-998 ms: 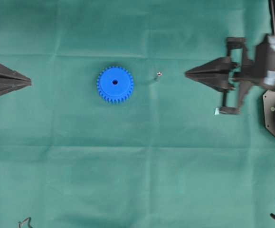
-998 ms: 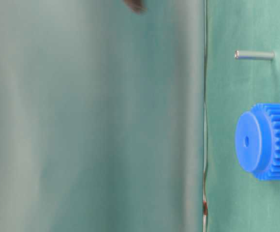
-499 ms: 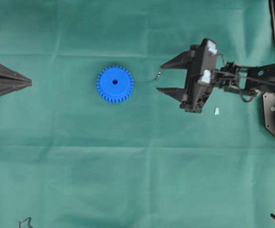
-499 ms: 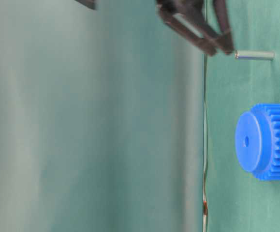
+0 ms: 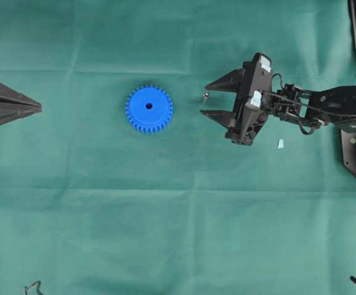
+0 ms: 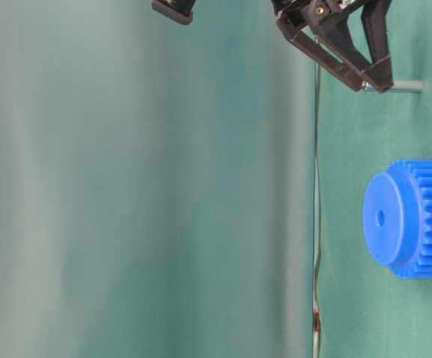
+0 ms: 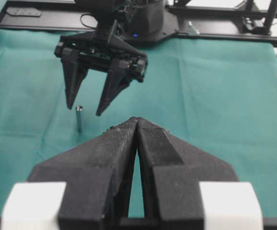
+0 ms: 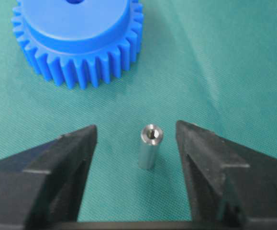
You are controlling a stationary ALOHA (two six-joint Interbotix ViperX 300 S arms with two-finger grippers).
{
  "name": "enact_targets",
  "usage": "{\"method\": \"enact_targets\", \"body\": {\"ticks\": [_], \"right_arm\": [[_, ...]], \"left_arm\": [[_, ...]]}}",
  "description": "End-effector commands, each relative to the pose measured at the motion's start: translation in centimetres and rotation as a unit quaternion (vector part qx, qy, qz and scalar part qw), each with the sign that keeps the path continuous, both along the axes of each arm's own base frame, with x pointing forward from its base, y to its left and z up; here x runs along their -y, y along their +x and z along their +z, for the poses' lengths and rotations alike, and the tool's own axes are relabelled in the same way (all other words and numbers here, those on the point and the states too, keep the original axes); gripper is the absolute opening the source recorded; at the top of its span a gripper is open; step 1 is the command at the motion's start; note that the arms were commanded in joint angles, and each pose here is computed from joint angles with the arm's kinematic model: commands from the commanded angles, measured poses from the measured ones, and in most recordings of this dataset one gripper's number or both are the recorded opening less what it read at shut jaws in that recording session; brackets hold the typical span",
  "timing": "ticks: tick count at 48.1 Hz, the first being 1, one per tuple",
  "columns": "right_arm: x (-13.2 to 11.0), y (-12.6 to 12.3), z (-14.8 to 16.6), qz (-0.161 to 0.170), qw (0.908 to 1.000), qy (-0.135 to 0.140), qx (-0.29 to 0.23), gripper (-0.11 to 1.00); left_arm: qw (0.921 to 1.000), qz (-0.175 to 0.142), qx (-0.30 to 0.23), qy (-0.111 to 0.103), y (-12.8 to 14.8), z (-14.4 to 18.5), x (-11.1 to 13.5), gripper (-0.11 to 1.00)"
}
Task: Insert the shaft into the center hole of the gear.
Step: 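Close the right gripper on the silver shaft, holding it upright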
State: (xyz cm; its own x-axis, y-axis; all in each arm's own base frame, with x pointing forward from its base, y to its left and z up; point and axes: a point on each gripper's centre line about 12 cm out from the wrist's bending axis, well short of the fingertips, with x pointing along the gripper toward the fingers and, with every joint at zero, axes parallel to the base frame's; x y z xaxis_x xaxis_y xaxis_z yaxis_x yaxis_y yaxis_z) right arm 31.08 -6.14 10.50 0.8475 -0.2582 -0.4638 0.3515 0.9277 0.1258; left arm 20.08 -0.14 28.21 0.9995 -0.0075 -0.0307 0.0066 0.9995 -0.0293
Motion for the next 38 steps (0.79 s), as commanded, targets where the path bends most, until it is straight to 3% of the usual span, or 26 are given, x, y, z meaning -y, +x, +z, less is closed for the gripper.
{"method": "enact_targets", "body": {"ticks": [1, 11, 25, 38], "right_arm": [[0.1, 0.3, 0.6, -0.002, 0.9999, -0.003, 0.013, 0.61], [0.1, 0.3, 0.4, -0.001, 1.0000, 0.003, 0.001, 0.18], [0.1, 0.5, 0.6, 0.000, 1.0000, 0.003, 0.003, 0.17], [0.0, 0.1, 4.0, 0.006, 0.9996, 0.001, 0.029, 0.17]], "left_arm": [[1.0000, 0.000, 0.009, 0.000, 0.2, 0.8, 0.0, 0.00], [1.0000, -0.001, 0.002, 0.000, 0.2, 0.6, 0.0, 0.00], [1.0000, -0.001, -0.002, 0.000, 0.2, 0.5, 0.0, 0.00], [1.0000, 0.000, -0.002, 0.000, 0.2, 0.5, 0.0, 0.00]]}}
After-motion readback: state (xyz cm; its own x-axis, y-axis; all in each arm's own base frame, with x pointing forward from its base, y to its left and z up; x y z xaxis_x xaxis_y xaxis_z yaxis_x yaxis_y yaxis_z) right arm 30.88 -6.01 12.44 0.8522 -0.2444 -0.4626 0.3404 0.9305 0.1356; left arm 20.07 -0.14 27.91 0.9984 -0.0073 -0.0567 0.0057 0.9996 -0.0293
